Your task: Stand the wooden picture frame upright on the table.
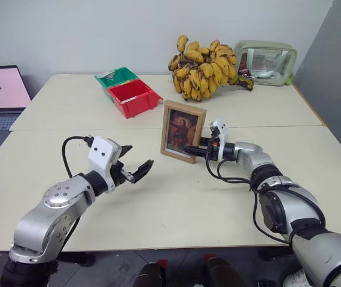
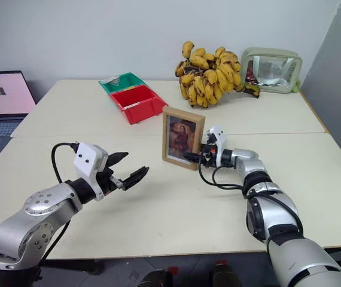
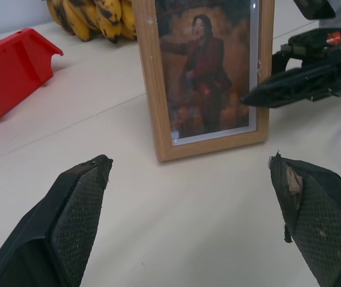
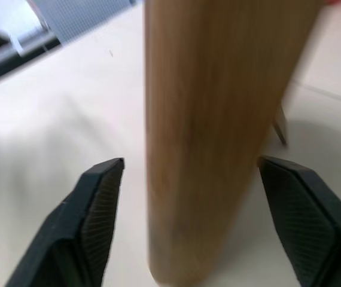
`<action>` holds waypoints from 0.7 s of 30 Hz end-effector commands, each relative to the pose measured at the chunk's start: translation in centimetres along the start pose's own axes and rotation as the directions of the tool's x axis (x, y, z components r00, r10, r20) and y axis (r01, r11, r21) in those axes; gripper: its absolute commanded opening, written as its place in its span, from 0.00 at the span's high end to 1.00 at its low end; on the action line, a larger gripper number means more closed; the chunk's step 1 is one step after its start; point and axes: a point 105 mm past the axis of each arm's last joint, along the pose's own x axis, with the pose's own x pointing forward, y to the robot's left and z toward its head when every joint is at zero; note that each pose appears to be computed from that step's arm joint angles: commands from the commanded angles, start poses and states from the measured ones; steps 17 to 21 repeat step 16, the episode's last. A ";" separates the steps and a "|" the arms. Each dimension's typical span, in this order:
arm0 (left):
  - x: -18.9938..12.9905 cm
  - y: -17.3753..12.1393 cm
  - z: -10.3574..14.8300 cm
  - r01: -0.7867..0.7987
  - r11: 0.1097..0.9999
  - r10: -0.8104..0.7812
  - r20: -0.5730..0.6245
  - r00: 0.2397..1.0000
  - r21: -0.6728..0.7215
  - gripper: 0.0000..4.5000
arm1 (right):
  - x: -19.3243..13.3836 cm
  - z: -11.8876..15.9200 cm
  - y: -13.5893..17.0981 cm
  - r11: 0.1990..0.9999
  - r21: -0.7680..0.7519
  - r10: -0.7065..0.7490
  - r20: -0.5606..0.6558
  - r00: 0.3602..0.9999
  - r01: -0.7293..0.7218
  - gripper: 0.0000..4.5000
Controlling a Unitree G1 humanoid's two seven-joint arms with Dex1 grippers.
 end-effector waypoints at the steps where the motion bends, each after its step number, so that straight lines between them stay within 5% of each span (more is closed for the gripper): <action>1: -0.3 1.9 1.1 -0.034 0.999 0.033 0.019 0.999 0.017 0.00 | -3.8 -0.5 -1.1 0.993 -0.115 -0.011 -0.068 0.998 0.003 0.01; 7: -1.1 5.6 1.4 -0.018 1.000 0.018 -0.069 0.997 0.005 0.00 | -9.9 1.7 -1.6 0.955 -0.261 -0.158 -0.060 0.986 0.138 0.01; 13: -1.3 7.3 2.9 0.069 0.998 -0.067 -0.101 0.993 0.012 0.00 | -9.8 7.4 4.9 0.966 -0.239 -0.091 0.049 0.995 0.101 0.01; 21: -1.0 7.0 4.2 0.136 0.991 -0.135 -0.087 0.987 -0.001 0.00 | -9.7 7.5 7.2 0.970 -0.232 -0.071 0.034 0.997 0.077 0.01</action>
